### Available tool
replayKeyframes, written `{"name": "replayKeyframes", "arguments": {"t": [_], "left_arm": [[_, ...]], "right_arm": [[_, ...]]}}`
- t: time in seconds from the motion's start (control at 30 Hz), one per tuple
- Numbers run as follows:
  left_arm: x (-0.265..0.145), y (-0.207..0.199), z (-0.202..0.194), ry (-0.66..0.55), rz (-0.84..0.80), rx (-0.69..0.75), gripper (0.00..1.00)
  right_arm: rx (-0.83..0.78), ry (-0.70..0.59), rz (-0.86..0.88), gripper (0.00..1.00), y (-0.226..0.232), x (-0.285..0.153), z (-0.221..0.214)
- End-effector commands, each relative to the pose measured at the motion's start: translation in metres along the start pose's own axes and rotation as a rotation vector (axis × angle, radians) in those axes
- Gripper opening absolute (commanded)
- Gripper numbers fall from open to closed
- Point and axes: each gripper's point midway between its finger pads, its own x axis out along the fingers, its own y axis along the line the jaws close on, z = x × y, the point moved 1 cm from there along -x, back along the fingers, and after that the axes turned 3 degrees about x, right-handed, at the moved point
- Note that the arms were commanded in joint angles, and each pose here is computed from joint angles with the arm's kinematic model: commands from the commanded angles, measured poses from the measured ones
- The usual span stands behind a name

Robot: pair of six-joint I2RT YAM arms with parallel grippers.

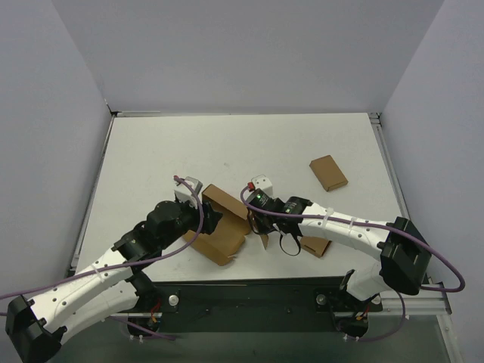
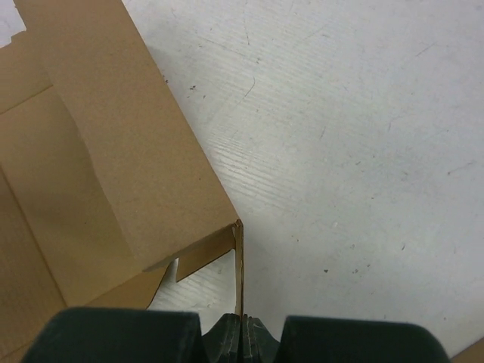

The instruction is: Fold the paper box

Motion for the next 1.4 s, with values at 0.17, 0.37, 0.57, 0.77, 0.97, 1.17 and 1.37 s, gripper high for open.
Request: {"name": "replayKeyframes", "arguments": {"t": [0.17,0.37,0.57,0.77,0.97,1.17,1.37], "left_arm": [[0.011,-0.058,-0.053,0.114,-0.221,0.029,0.7],[0.03,-0.064,-0.08,0.184,-0.23,0.018,0.72],[0.041,-0.085,-0.088,0.19,-0.276,0.005,0.75],[0.059,-0.078,-0.104,0.232,-0.206,0.028,0.76],[0.072,-0.075,-0.11,0.242,-0.165,0.031,0.76],[0.076,-0.073,-0.112,0.242,-0.148,0.028,0.74],[0.079,-0.061,-0.118,0.258,-0.062,0.009,0.63]], "right_arm": [[-0.126,-0.013,0.094,0.0,-0.018,0.008,0.027],[-0.094,-0.016,0.114,0.0,-0.03,0.01,0.029],[-0.089,-0.002,0.107,0.0,-0.036,0.014,0.028],[-0.086,-0.007,0.104,0.0,-0.039,0.014,0.029],[-0.079,0.004,0.128,0.0,-0.036,0.014,0.026],[-0.075,0.005,0.125,0.0,-0.038,0.015,0.025],[-0.07,0.003,0.124,0.0,-0.038,0.015,0.025]]}}
